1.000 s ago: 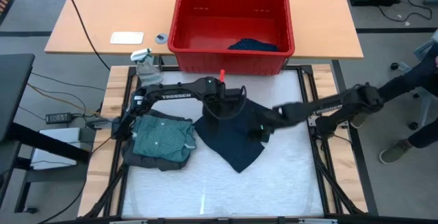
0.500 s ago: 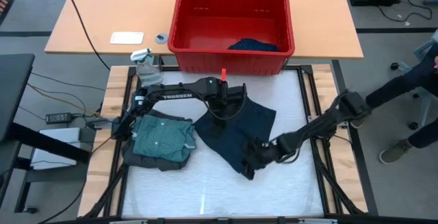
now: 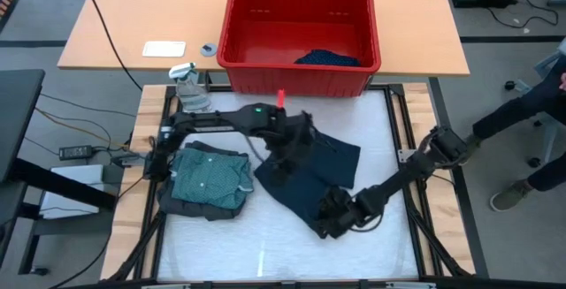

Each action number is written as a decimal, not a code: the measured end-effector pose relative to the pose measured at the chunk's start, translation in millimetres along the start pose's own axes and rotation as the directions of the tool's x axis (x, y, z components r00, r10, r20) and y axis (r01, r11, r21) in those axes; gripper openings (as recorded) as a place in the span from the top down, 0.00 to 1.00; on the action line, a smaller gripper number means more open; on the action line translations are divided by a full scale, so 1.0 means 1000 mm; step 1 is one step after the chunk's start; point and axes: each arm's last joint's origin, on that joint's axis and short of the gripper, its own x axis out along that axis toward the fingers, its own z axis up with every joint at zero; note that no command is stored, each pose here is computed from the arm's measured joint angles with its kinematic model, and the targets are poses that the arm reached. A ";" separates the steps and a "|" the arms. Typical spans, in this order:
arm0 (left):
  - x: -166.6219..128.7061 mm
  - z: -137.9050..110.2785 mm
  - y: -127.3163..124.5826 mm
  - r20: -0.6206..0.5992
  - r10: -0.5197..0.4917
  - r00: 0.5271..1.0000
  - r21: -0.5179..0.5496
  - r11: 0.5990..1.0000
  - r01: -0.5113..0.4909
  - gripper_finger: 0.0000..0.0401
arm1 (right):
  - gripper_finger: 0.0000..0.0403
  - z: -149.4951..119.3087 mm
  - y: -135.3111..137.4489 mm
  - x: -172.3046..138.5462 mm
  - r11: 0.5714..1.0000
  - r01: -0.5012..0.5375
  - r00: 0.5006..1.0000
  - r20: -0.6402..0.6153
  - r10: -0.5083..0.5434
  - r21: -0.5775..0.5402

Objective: Fold Laundry from Bin
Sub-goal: Fold the dark blue short on the table

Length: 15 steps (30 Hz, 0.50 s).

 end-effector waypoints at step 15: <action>0.007 -0.047 -0.050 0.222 0.085 0.971 -0.085 0.994 -0.067 0.65 | 0.58 -0.052 0.005 -0.067 0.988 -0.085 0.996 -0.040 0.080 -0.129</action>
